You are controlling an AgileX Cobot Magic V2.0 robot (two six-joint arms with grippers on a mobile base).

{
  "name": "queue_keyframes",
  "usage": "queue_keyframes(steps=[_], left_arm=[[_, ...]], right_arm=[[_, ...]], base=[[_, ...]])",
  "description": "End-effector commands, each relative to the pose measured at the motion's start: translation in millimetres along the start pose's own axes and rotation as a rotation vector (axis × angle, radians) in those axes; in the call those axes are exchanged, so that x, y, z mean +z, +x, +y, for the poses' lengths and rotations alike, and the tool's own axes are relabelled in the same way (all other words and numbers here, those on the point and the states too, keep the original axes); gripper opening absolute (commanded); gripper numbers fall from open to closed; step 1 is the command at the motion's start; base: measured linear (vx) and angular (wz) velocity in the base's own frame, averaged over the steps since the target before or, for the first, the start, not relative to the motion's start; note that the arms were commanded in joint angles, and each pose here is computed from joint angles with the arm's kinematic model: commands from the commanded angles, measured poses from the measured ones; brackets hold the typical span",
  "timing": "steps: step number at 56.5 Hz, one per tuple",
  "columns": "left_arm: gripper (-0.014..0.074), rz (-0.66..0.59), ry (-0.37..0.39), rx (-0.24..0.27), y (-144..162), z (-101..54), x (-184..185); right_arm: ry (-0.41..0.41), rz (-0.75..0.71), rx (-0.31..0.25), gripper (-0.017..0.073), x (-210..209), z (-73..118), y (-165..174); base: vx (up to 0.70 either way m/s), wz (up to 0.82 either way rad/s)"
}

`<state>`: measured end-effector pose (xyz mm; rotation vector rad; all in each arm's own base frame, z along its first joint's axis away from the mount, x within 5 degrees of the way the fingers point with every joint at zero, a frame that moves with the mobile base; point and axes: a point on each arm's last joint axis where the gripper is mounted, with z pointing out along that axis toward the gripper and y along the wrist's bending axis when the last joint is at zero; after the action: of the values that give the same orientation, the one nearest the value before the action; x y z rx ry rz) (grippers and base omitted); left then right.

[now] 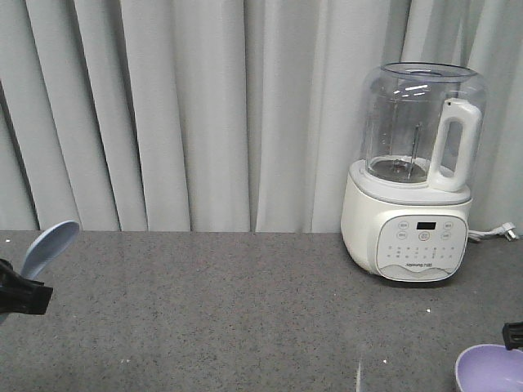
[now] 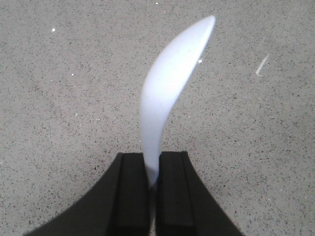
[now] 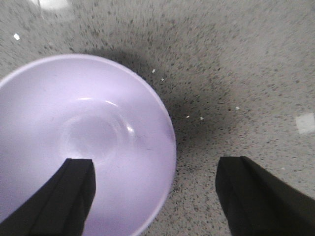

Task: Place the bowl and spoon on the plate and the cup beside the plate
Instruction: 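Grip the lavender bowl rim with the right gripper and lift it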

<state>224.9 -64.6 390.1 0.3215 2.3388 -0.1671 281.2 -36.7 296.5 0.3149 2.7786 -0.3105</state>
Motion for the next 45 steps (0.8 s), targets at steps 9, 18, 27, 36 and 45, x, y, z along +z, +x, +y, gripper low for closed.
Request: queue_keyframes(steps=[9, 18, 27, 36, 45], left_arm=[[-0.0006, -0.103, 0.013, 0.004, -10, -2.6, -14], [-0.0006, -0.104, 0.013, 0.004, -10, -2.6, -14], [-0.0006, -0.104, 0.013, 0.004, -10, -2.6, -14], [-0.0006, -0.104, 0.013, 0.004, -10, -2.6, -14], [-0.0006, -0.104, 0.012, 0.003, -10, -2.4, -14]], right_arm=[[0.000, 0.009, 0.036, 0.0546, 23, -15.7, -16], [-0.007, 0.018, 0.046, 0.0546, 37, -28.4, -20], [-0.046, 0.007, 0.040, 0.0538, 47, -26.8, -24], [-0.102, 0.013, 0.036, 0.0495, 59, -19.5, -28], [-0.109, -0.005, 0.026, 0.0286, 61, -18.3, -30]], base=[[0.00, 0.00], [0.00, 0.00], [0.00, 0.00], [0.00, 0.00], [0.00, 0.00]])
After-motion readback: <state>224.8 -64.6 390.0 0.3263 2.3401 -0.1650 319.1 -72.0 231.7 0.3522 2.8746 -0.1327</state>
